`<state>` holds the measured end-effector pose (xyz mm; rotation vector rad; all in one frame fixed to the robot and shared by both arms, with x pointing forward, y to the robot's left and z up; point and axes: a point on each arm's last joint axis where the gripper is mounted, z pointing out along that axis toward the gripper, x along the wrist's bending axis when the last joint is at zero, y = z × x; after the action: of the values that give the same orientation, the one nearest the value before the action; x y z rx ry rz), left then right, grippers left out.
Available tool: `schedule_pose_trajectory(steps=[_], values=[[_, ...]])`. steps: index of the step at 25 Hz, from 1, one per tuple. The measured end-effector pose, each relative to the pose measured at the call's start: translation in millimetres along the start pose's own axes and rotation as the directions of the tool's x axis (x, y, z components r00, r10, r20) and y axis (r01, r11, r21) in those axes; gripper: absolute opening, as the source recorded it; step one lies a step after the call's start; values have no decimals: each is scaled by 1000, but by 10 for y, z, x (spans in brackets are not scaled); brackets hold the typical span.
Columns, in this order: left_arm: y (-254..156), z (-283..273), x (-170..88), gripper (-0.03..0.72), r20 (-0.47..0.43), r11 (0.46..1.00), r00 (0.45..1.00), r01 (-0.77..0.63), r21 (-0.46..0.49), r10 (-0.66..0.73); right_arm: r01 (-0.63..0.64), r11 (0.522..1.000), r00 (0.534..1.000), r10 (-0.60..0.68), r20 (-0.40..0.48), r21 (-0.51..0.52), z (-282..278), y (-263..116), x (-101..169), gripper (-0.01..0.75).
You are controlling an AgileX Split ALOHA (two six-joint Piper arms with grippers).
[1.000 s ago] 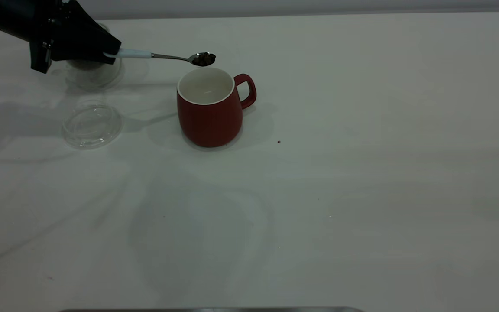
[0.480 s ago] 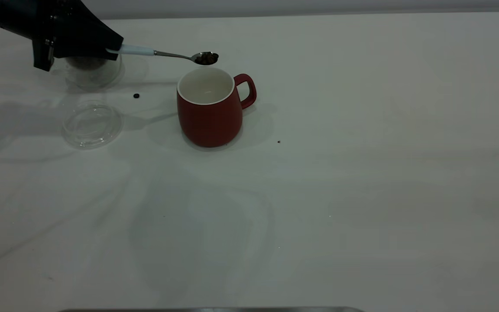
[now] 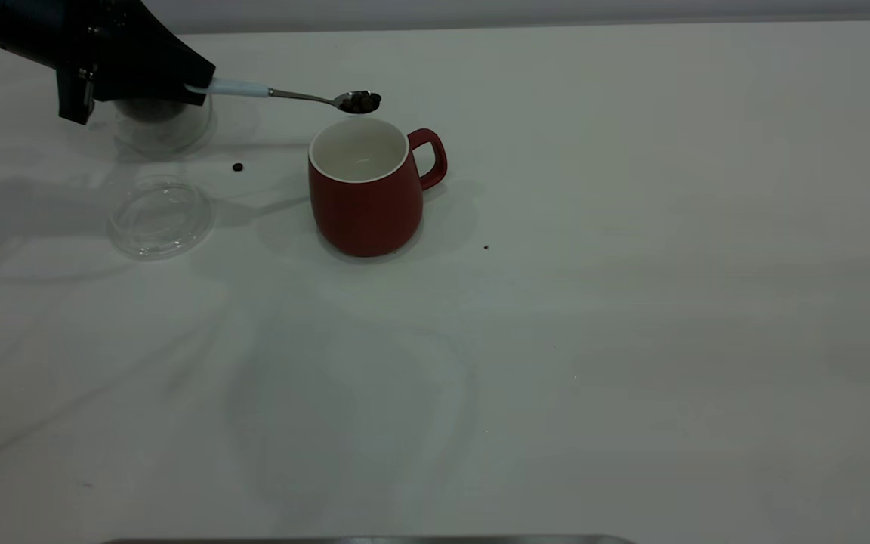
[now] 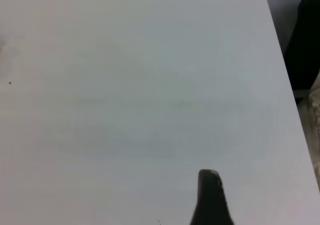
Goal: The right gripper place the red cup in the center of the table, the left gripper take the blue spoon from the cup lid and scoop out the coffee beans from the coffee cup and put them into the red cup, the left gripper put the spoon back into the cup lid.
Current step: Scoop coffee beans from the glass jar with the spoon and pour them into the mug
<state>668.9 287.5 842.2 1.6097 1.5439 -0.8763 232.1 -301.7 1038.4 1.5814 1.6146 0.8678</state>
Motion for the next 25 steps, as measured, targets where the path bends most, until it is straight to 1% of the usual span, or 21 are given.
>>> schedule_pose_trajectory(steps=[5, 13, 25], values=[[6, -12, -23, 123, 1, 1000, 1000, -4, -5, 4, 0, 1000, 1000, 0, 0, 0, 0, 0, 0, 574], [36, -128, -212, 123, -11, 998, 999, -49, -28, 49, 0, 1000, 1000, 0, 0, 0, 0, 0, 0, 574], [0, -40, -234, 123, -49, 997, 997, -63, 34, 65, 0, 1000, 1000, 0, 0, 0, 0, 0, 0, 574]])
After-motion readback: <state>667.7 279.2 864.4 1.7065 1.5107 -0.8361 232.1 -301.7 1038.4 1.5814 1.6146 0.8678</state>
